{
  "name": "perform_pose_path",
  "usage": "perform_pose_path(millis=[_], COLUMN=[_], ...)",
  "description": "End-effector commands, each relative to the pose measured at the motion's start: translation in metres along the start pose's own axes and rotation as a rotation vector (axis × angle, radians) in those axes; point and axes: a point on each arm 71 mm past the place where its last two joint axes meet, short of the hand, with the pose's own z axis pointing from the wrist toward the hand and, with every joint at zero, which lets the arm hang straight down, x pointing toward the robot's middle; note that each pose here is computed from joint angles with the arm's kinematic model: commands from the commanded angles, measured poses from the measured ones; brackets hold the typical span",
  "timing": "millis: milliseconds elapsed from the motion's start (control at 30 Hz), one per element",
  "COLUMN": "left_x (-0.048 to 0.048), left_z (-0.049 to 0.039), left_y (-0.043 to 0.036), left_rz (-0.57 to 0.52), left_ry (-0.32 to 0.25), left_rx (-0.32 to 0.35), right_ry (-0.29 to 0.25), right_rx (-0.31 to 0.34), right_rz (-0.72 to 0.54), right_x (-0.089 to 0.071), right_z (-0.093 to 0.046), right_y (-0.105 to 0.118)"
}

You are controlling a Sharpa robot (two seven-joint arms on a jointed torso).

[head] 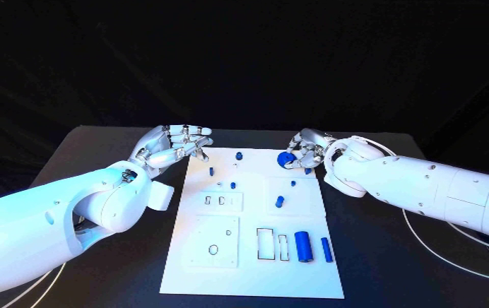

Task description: Assemble the parts on the task board

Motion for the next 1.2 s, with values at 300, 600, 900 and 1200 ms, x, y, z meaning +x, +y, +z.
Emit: perform_pose_path(millis=[300,600,900,1200], left_x=[0.0014,0.0008,0.0002,0.0001], left_z=[0.0002,0.0001,-0.0002,-0.0002], left_y=[-0.0012,-0.001,-0.0007,-0.0002], left_rz=[-0.015,-0.015,-0.019,-0.033], left_ry=[0.017,0.018,0.02,0.023], left_rx=[0.006,0.004,0.001,-0.006], right_ry=[0.04,-0.008,-0.055,-0.098], right_rx=[0.017,-0.007,-0.049,-0.13], right_rz=[0.007,-0.026,-0.024,-0.016], right_x=[0.006,0.005,0.004,0.004], right_z=[0.001,0.001,-0.002,-0.01], right_y=[-0.002,0.003,0.011,0.034])
